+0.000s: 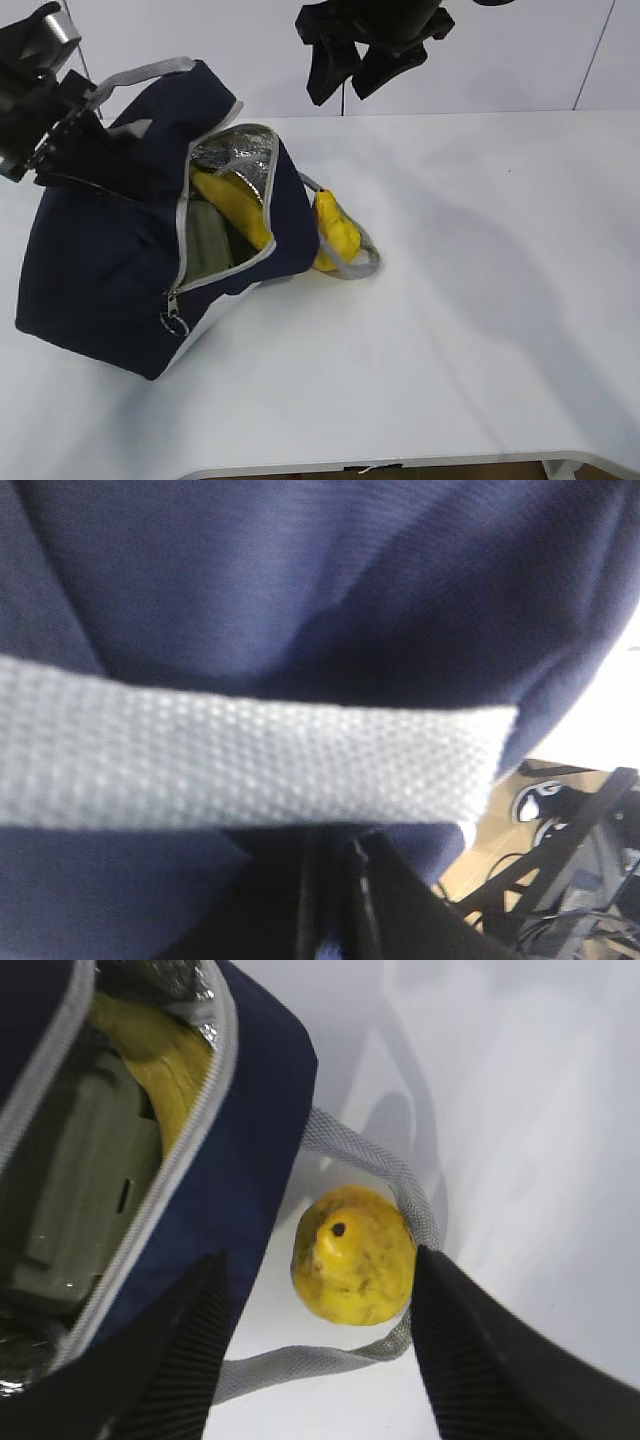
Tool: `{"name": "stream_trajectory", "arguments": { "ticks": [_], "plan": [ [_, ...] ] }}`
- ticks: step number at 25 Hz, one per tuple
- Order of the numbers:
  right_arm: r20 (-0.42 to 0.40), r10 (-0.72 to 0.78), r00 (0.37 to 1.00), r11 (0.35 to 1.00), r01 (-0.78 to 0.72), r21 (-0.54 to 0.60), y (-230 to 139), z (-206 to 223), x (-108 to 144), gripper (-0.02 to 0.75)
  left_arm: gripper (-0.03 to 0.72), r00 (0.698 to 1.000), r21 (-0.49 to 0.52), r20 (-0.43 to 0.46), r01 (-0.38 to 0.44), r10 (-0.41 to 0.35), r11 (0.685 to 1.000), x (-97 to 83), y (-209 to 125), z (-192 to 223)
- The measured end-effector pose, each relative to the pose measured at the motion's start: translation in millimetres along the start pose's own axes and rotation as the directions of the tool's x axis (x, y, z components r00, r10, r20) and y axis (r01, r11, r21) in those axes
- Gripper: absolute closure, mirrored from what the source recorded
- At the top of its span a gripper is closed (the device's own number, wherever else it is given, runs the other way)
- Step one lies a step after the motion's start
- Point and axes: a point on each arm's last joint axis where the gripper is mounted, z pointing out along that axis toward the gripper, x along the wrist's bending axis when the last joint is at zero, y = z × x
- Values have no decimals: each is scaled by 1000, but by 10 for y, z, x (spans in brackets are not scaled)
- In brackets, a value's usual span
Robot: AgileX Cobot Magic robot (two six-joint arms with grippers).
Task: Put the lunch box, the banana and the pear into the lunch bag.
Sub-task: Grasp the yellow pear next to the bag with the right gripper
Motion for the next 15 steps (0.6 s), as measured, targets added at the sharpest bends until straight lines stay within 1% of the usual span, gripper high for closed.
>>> {"name": "stream_trajectory", "arguments": {
  "ticks": [6,11,15],
  "plan": [
    [10,27,1000,998,-27,54,-31,263,-32,262,700,996,55,-85,16,-11,998,72,-46,-12],
    [66,-35,997,994,28,104,-63,462,61,262,700,994,69,-111,12,-4,998,94,-57,-16],
    [69,-45,997,989,35,145,-127,579,87,262,700,991,86,-136,3,9,996,118,-71,-21]
  ]
}}
